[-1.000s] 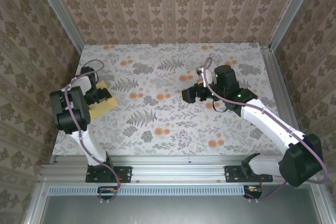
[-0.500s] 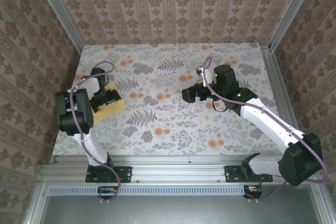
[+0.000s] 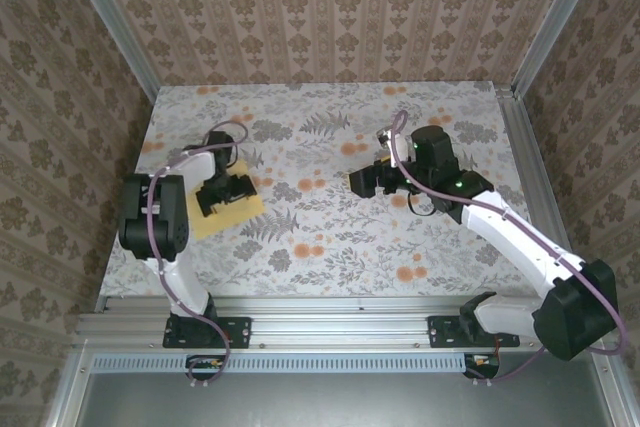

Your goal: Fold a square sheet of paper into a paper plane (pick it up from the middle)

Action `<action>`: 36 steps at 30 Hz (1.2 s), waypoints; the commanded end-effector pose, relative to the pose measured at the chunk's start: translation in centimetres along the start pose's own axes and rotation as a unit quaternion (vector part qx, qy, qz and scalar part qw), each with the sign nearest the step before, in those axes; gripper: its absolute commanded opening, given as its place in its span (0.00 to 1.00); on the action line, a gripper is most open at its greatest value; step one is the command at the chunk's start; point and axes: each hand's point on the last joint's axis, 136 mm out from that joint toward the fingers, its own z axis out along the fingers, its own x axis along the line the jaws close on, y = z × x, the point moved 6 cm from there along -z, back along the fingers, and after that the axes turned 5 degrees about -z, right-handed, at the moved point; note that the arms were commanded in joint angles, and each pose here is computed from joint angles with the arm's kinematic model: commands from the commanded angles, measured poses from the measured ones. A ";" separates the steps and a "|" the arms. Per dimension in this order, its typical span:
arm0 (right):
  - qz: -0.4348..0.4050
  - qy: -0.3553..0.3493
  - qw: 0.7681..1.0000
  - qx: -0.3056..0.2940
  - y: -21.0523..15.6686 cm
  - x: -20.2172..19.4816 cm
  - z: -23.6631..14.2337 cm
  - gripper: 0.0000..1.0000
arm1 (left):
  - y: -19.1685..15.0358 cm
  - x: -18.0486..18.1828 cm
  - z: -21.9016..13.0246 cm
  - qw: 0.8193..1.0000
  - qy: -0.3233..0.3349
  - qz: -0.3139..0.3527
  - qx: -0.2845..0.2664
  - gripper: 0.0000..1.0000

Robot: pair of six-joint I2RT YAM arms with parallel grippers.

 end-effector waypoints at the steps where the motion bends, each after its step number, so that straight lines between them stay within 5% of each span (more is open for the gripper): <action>1: 0.014 -0.011 1.000 0.001 -0.5 -0.2 -1.0 1.00 | -1.6 -2.6 0.7 0.999 -0.018 -0.004 0.026 0.99; 13: 0.055 -0.013 0.997 0.051 -3.9 -0.5 -1.3 1.00 | -7.5 -14.9 2.4 0.993 -0.028 0.105 0.043 0.99; 21: 0.065 -0.035 0.995 0.070 -5.6 -0.6 -2.4 1.00 | -12.7 -20.0 3.0 0.990 -0.052 0.117 0.063 0.98; 30: 0.095 -0.036 0.993 0.063 -6.8 -0.4 -3.0 1.00 | -14.1 -22.4 -0.1 0.986 -0.082 0.135 0.054 0.99; 36: 0.144 -0.063 0.985 0.065 -7.1 -0.9 -2.8 1.00 | -12.5 -20.2 -3.5 0.985 -0.077 0.151 0.023 1.00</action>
